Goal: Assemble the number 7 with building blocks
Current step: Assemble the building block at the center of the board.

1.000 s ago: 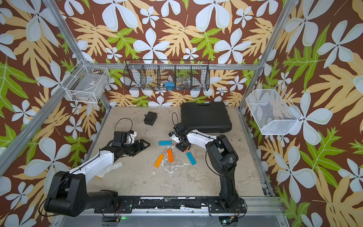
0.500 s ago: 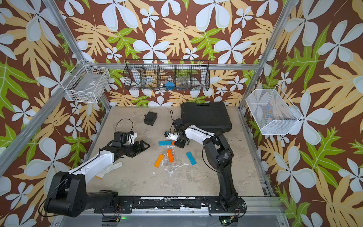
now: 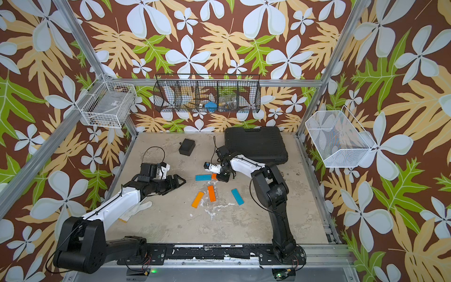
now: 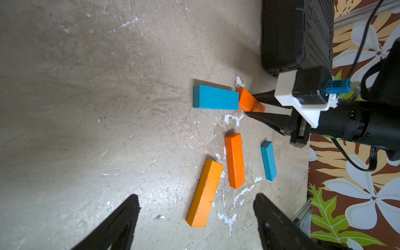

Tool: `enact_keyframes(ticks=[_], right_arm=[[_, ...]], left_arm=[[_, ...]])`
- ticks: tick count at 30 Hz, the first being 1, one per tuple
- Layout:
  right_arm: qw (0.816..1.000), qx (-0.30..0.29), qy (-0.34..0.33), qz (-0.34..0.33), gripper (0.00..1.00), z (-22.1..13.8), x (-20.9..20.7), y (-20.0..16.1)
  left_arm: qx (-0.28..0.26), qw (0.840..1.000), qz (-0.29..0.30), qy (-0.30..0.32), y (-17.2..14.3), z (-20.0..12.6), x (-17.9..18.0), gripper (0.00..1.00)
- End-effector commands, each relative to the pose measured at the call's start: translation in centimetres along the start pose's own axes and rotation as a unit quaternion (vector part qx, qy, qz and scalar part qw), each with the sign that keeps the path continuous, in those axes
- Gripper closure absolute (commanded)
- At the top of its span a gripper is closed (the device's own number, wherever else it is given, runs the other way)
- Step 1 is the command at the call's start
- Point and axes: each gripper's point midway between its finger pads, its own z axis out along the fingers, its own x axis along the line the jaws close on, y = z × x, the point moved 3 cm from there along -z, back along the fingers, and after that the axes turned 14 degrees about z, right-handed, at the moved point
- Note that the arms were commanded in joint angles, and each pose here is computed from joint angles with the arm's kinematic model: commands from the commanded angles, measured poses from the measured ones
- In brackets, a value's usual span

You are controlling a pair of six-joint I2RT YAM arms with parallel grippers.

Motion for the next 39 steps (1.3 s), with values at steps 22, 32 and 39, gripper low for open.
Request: enact_keyframes(ticks=[22, 32, 39], right_arm=[[0.998, -0.006, 0.028, 0.065, 0.00, -3.9, 0.2, -0.3], [0.994, -0.033, 0.079, 0.070, 0.00, -4.6, 2.5, -1.7], [0.991, -0.047, 0.090, 0.085, 0.00, -5.0, 2.2, -1.1]], left_arm=[[0.000, 1.000, 0.000, 0.011, -0.4, 0.2, 0.6, 0.14], [0.001, 1.000, -0.005, 0.011, -0.3, 0.5, 0.7, 0.14], [-0.003, 1.000, 0.000, 0.012, -0.2, 0.2, 0.6, 0.13]])
